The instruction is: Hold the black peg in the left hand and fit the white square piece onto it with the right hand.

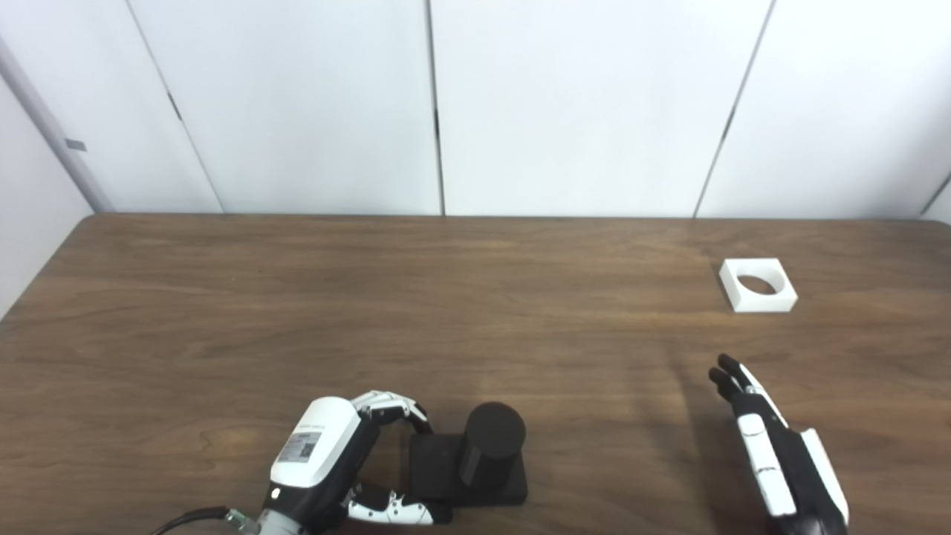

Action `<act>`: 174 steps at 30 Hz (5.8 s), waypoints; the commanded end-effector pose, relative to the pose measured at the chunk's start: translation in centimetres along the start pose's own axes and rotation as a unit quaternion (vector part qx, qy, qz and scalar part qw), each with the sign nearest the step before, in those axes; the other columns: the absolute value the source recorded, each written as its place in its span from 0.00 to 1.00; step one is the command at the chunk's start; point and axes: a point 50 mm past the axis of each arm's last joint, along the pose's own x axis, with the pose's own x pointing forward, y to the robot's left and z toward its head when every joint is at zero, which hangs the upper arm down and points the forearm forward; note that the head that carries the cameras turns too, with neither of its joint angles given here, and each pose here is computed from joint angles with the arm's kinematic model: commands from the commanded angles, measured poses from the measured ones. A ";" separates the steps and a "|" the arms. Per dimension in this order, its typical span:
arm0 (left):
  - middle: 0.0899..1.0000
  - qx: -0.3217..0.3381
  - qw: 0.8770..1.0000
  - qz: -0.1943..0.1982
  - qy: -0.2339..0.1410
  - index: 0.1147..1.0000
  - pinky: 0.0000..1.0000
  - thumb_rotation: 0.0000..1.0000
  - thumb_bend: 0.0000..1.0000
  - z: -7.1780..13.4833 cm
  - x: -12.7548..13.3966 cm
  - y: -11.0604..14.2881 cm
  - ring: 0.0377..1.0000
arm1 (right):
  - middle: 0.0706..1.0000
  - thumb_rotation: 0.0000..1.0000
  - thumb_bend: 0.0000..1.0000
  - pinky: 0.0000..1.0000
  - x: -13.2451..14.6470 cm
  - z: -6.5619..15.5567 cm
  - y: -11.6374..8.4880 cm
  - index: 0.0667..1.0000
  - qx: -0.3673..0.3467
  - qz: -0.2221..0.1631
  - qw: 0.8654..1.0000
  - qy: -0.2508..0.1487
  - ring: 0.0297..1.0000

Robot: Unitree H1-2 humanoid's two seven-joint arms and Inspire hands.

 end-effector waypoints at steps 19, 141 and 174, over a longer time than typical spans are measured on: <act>0.73 0.048 0.997 -0.063 -0.005 0.42 0.86 0.05 0.52 0.4 -1.0 -2.9 0.81 | 0.88 1.00 0.41 1.00 0.5 2.5 0.6 0.90 0.031 -0.017 0.999 -0.030 0.93; 0.69 0.018 0.997 -0.079 0.002 0.42 0.84 0.05 0.52 5.0 0.2 -2.2 0.78 | 0.83 0.13 0.52 0.86 29.6 10.4 -13.3 0.45 -0.610 0.070 0.788 -0.047 0.93; 0.70 0.024 0.996 -0.087 0.007 0.42 0.84 0.05 0.52 5.0 1.0 -2.8 0.79 | 0.76 0.13 0.52 0.76 21.3 18.3 -8.0 0.45 -0.584 0.141 0.766 -0.229 0.84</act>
